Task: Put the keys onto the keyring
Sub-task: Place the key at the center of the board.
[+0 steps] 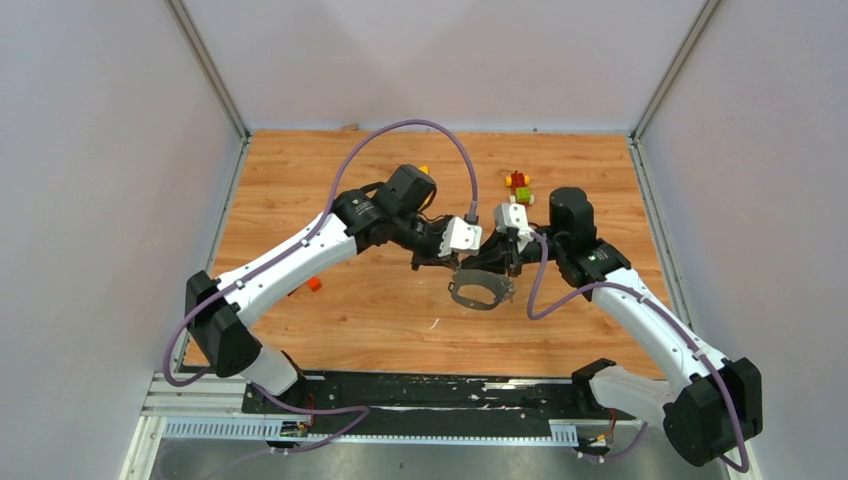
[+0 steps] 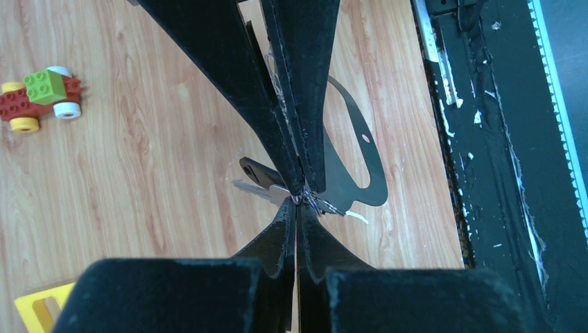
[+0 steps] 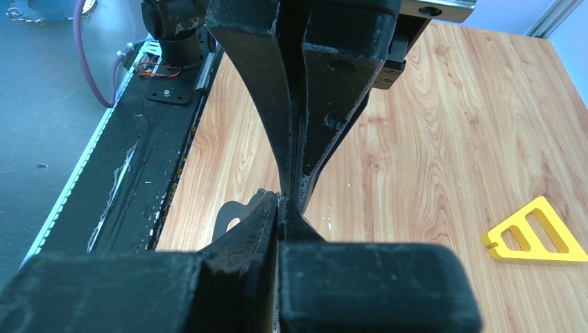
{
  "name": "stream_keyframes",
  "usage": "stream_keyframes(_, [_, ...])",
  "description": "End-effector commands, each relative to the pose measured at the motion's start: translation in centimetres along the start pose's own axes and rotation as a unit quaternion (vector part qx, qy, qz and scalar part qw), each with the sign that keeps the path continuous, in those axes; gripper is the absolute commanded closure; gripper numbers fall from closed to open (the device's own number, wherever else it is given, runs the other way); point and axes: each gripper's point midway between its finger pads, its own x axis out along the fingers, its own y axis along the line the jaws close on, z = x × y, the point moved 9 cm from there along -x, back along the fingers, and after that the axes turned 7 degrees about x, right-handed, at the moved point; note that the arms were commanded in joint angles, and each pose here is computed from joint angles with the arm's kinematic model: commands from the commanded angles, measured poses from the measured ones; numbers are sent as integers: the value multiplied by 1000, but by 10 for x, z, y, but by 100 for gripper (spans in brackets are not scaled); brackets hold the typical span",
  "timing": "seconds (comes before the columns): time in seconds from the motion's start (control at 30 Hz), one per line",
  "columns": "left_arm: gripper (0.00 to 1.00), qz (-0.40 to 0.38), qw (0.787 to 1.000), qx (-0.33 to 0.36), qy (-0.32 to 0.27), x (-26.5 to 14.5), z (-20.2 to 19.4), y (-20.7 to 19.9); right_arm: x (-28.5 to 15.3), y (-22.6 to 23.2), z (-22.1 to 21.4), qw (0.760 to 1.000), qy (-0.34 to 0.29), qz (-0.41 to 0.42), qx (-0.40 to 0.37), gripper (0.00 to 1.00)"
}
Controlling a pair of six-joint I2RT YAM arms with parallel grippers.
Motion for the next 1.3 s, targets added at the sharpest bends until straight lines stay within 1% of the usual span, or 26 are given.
stream_keyframes(0.0, [99, 12, 997, 53, -53, -8, 19, 2, 0, 2, 16, 998, -18, 12, -55, 100])
stream_keyframes(0.23, [100, 31, 996, 80, -19, -26, 16, -7, -3, -8, 15, 998, 7, -46, -53, 100])
stream_keyframes(0.4, [100, 32, 994, 97, -33, -35, 22, -13, 1, -14, 9, 997, 13, -61, -42, 100])
stream_keyframes(0.6, [100, 21, 995, 90, -34, -29, 21, -11, 5, -14, 5, 997, 16, -61, -33, 100])
stream_keyframes(0.83, [100, 62, 994, 86, 11, -38, 14, -5, 3, -16, 4, 996, 21, -72, -40, 100])
stream_keyframes(1.07, [100, 91, 990, 89, 61, -51, -1, -12, -2, -19, 7, 996, 17, -85, -33, 100])
stream_keyframes(1.17, [100, 92, 989, 86, 74, -51, -10, -16, -5, -18, 9, 996, 12, -81, -34, 100])
stream_keyframes(1.27, [100, 97, 989, 80, 75, -50, -17, -16, -6, -16, 9, 997, 5, -63, -36, 100])
